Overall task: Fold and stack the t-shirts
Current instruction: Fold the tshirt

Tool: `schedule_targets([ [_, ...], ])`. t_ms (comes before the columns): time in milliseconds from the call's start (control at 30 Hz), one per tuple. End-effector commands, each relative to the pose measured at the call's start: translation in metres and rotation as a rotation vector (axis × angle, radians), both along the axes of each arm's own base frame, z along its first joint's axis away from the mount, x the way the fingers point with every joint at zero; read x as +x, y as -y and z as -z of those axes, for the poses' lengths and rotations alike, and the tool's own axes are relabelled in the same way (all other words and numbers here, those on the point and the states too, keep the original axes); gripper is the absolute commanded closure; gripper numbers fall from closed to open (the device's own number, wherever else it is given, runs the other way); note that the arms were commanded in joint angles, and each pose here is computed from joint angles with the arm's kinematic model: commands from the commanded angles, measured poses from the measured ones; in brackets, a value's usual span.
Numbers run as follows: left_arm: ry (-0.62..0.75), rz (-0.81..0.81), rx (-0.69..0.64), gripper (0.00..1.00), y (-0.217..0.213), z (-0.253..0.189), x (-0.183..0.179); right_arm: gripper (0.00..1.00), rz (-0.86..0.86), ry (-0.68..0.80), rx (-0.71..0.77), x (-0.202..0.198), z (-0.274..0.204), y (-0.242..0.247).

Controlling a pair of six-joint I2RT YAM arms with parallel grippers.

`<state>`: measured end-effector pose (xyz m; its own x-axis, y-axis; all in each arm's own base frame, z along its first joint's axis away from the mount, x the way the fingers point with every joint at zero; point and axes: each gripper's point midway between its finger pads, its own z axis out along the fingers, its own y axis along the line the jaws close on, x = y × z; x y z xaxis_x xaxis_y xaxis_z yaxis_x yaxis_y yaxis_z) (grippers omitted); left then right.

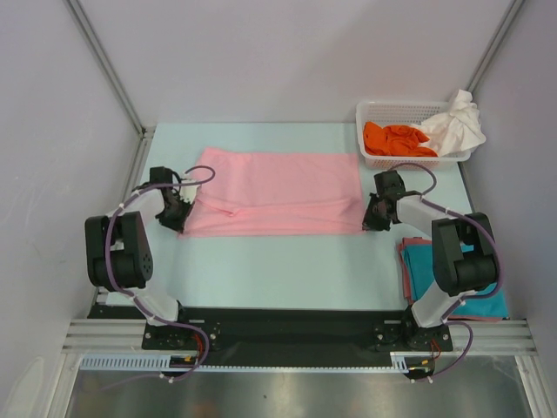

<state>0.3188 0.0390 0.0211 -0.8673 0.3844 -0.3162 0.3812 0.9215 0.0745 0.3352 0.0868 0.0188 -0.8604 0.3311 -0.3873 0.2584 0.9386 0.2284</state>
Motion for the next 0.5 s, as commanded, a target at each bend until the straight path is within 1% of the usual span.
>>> schedule_targets([
  [0,0.032,-0.012,0.015,1.00,-0.015,-0.011,0.011,1.00,0.013,-0.043,-0.037,-0.017,0.006,0.015],
  [67,0.015,0.010,-0.042,0.99,-0.005,-0.014,0.008,1.00,0.010,-0.045,-0.037,-0.019,0.005,0.014],
  [100,0.023,0.021,-0.071,0.96,0.001,-0.020,0.012,1.00,0.010,-0.043,-0.036,-0.019,0.004,0.014],
  [133,0.022,0.028,-0.092,0.80,0.004,-0.022,0.011,1.00,0.011,-0.040,-0.036,-0.018,0.003,0.015],
  [167,0.020,0.039,-0.123,0.73,0.010,-0.026,0.010,0.97,0.016,-0.042,-0.036,-0.018,0.002,0.016],
  [200,0.020,0.041,-0.128,0.68,0.011,-0.028,0.009,0.93,0.018,-0.039,-0.034,-0.018,0.000,0.015],
  [233,0.020,0.033,-0.130,0.58,0.012,-0.030,0.008,0.86,0.022,-0.037,-0.034,-0.018,-0.002,0.016],
  [267,0.014,0.026,-0.124,0.55,0.011,-0.032,0.006,0.73,0.012,-0.038,-0.006,-0.018,-0.005,0.011],
  [300,0.020,0.016,-0.119,0.52,0.009,-0.036,0.006,0.67,0.015,-0.040,-0.002,-0.019,-0.006,0.010],
  [333,0.016,0.001,-0.117,0.48,0.008,-0.037,0.005,0.64,0.020,-0.039,0.002,-0.020,-0.010,0.010],
  [367,0.011,-0.006,-0.116,0.45,0.007,-0.042,0.003,0.61,0.026,-0.037,0.008,-0.020,-0.011,0.009],
  [467,0.020,-0.047,-0.139,0.39,0.009,-0.049,0.003,0.58,0.045,-0.024,0.027,-0.020,-0.015,0.007],
])
